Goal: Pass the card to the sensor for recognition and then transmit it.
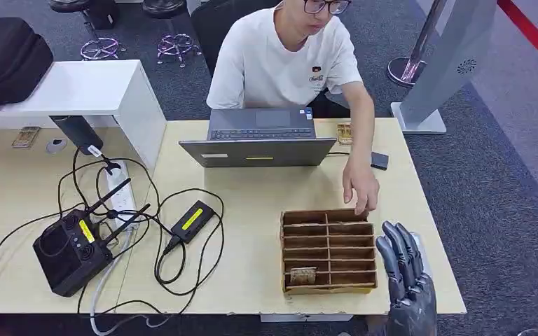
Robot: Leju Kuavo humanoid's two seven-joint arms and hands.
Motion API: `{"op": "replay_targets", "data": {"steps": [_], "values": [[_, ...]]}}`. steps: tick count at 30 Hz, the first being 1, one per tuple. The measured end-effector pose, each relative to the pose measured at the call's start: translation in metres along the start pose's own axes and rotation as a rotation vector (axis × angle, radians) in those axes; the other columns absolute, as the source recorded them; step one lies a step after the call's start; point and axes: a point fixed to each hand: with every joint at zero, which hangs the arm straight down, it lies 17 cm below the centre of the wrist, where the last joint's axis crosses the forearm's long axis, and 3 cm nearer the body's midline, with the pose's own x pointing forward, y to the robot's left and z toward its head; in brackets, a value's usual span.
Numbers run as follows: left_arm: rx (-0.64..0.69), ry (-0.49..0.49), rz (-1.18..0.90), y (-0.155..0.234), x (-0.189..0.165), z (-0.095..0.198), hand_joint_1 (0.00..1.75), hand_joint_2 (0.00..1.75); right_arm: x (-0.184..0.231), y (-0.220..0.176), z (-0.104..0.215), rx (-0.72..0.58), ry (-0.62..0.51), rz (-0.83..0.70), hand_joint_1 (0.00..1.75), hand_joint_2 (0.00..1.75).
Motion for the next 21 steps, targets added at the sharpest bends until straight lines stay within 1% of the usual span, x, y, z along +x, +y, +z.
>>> {"op": "replay_targets", "data": {"steps": [21], "values": [[-0.004,0.0,-0.006,-0.0003,-0.0002,0.0001,0.0,1.75,0.0019,0.0056,0.0027,0.033,-0.023,0.033,0.0,0.0]]}}
